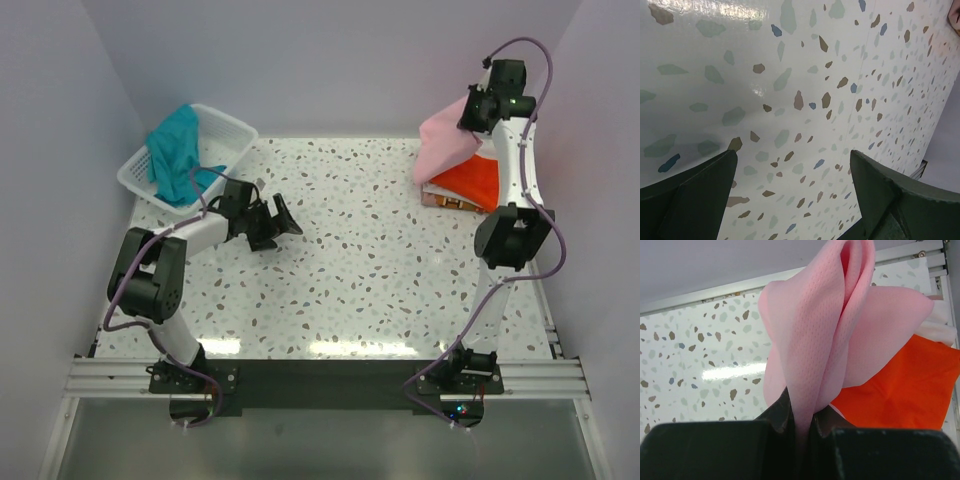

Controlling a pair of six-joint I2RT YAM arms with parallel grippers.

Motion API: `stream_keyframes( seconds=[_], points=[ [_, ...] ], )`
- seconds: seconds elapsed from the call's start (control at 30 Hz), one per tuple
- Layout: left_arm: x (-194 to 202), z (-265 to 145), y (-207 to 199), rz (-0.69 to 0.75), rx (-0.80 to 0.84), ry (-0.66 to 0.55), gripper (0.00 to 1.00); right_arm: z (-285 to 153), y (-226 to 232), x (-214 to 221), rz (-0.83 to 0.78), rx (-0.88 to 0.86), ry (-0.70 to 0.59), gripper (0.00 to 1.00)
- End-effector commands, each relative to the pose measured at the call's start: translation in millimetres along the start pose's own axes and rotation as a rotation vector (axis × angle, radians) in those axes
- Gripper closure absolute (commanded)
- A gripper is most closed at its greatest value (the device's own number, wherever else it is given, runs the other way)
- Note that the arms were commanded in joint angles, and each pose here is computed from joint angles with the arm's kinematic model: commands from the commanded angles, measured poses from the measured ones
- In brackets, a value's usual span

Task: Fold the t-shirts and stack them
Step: Neatly place the folded tshirt to the corner

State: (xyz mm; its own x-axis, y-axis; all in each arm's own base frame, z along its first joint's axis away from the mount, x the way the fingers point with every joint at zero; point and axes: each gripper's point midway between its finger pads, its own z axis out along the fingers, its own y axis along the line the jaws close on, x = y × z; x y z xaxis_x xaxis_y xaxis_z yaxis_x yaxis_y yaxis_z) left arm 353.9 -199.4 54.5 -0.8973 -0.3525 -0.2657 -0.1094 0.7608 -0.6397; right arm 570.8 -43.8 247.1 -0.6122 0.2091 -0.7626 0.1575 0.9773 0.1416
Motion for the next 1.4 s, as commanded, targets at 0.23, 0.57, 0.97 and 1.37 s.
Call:
stream_keyframes(
  seconds=[0.23, 0.57, 0.97, 1.37],
  points=[
    [-5, -16, -6, 0.024, 0.006, -0.044, 0.00, -24, -12, -26, 0.006, 0.014, -0.105, 1.00],
    [-10, -23, -11, 0.037, 0.002, -0.062, 0.00, 4, -59, -2, -0.062, 0.214, -0.047, 1.00],
    [-11, -30, -12, 0.032, -0.013, -0.067, 0.00, 28, -98, 22, -0.091, 0.379, 0.009, 1.00],
    [-11, -38, -14, 0.039, -0.026, -0.085, 0.00, 42, -126, 37, -0.107, 0.518, 0.035, 0.47]
  ],
)
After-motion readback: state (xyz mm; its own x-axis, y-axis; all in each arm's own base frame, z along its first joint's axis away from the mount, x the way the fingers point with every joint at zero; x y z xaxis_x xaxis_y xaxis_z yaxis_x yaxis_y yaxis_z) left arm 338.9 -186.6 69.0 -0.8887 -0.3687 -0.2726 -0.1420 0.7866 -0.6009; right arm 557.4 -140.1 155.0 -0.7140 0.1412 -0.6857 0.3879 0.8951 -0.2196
